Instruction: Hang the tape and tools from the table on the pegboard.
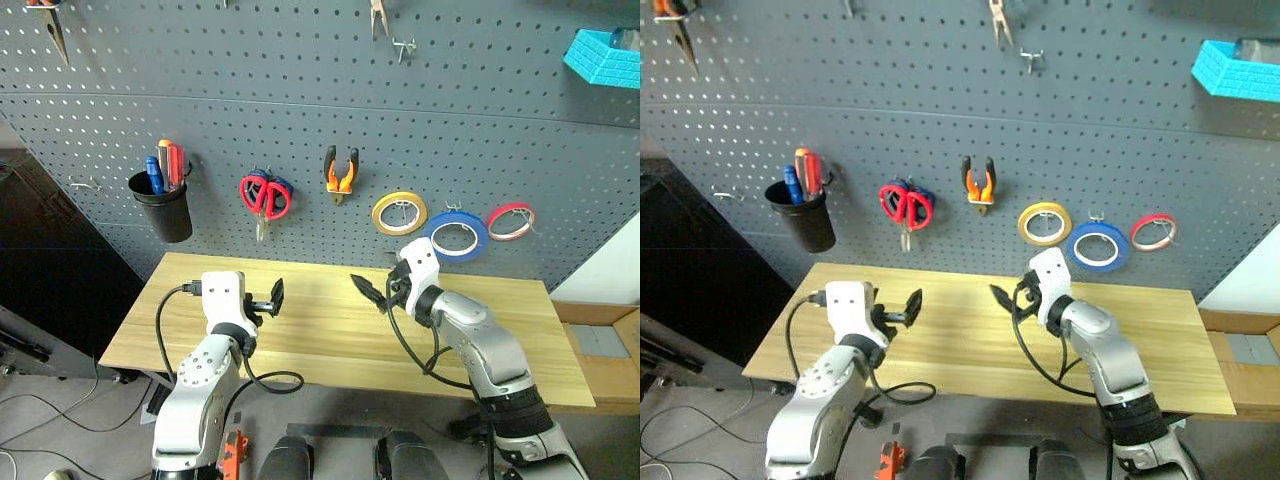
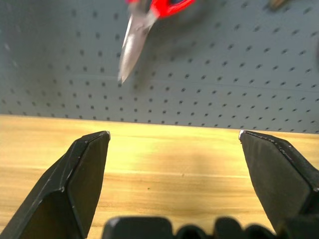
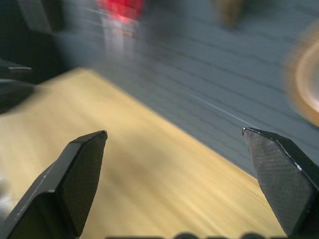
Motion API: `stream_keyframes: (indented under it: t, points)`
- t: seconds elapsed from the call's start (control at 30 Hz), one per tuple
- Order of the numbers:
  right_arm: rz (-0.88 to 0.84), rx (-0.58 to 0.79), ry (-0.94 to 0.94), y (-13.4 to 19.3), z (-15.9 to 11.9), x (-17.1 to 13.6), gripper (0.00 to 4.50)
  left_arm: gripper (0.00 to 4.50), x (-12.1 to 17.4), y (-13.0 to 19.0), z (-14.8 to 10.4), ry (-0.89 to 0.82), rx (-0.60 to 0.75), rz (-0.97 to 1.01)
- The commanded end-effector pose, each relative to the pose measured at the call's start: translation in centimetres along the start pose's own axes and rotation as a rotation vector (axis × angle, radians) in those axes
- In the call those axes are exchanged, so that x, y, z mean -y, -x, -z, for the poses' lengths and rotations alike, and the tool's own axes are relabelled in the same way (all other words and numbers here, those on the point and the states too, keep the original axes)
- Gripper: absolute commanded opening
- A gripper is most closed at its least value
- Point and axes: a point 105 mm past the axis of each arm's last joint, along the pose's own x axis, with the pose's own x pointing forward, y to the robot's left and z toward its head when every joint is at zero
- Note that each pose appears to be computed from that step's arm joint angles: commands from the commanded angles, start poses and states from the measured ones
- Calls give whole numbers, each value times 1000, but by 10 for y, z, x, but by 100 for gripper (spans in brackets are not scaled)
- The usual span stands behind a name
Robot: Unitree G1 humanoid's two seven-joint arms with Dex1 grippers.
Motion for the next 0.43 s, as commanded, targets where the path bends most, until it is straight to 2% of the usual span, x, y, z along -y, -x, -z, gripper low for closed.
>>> stream_keyframes:
  t: [0.03,0.17,0.43]
  points:
    - [201,7,29,2,5,29,450,446,-12,-11,-5,-18,27,5]
    - [317,-13,7,5,19,45,450,446,-19,-22,6,-24,-28,17]
    - [347,-46,-38,8,34,47,450,446,-19,-31,16,-61,-105,61]
